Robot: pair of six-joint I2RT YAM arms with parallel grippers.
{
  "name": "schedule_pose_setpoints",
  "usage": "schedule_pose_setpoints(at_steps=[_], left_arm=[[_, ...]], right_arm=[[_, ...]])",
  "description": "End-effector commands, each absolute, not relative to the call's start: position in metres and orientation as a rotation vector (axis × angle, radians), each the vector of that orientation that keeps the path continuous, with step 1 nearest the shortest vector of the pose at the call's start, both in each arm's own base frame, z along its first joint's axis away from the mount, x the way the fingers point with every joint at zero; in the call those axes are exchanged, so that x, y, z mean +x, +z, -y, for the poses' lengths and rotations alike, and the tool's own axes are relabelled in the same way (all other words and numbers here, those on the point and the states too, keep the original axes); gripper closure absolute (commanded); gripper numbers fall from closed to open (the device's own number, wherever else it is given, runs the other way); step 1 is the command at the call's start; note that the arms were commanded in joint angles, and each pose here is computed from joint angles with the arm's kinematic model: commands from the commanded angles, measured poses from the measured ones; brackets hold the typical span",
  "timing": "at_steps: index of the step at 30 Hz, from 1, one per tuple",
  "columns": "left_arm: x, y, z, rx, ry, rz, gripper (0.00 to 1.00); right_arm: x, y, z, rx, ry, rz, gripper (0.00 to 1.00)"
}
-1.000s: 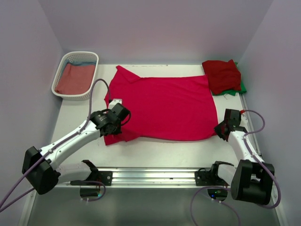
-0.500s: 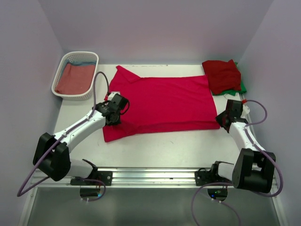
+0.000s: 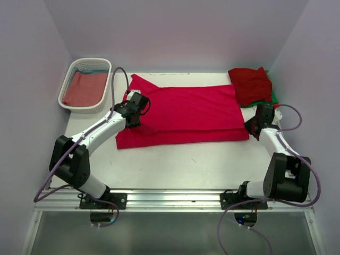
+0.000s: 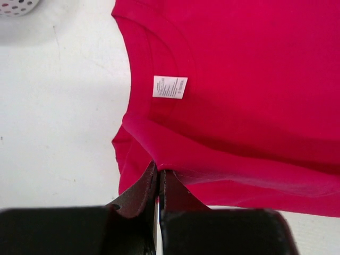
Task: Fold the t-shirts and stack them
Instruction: Fold the folded rectangular tshirt in 1/3 of the way
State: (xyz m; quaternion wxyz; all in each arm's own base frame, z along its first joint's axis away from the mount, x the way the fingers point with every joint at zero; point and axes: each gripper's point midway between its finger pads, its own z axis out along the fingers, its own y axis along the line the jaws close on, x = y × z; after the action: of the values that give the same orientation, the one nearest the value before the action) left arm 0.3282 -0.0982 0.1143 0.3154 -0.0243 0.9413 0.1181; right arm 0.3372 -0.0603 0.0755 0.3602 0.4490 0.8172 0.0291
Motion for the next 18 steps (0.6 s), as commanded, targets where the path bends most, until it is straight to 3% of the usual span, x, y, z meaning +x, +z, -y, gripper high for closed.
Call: schedule_pose_setpoints(at_steps=[1,18], left_arm=[[0.357,0.133,0.093,-0.086,0.340,-2.401,1.00],[0.375,0.136,0.089,-0.101,0.378,-2.408,1.00]], right_arm=[[0.365,0.096,0.069,1.135,0.084,-2.019,1.00],[0.401,0.089,0.070,1.123,0.123,-2.017,1.00]])
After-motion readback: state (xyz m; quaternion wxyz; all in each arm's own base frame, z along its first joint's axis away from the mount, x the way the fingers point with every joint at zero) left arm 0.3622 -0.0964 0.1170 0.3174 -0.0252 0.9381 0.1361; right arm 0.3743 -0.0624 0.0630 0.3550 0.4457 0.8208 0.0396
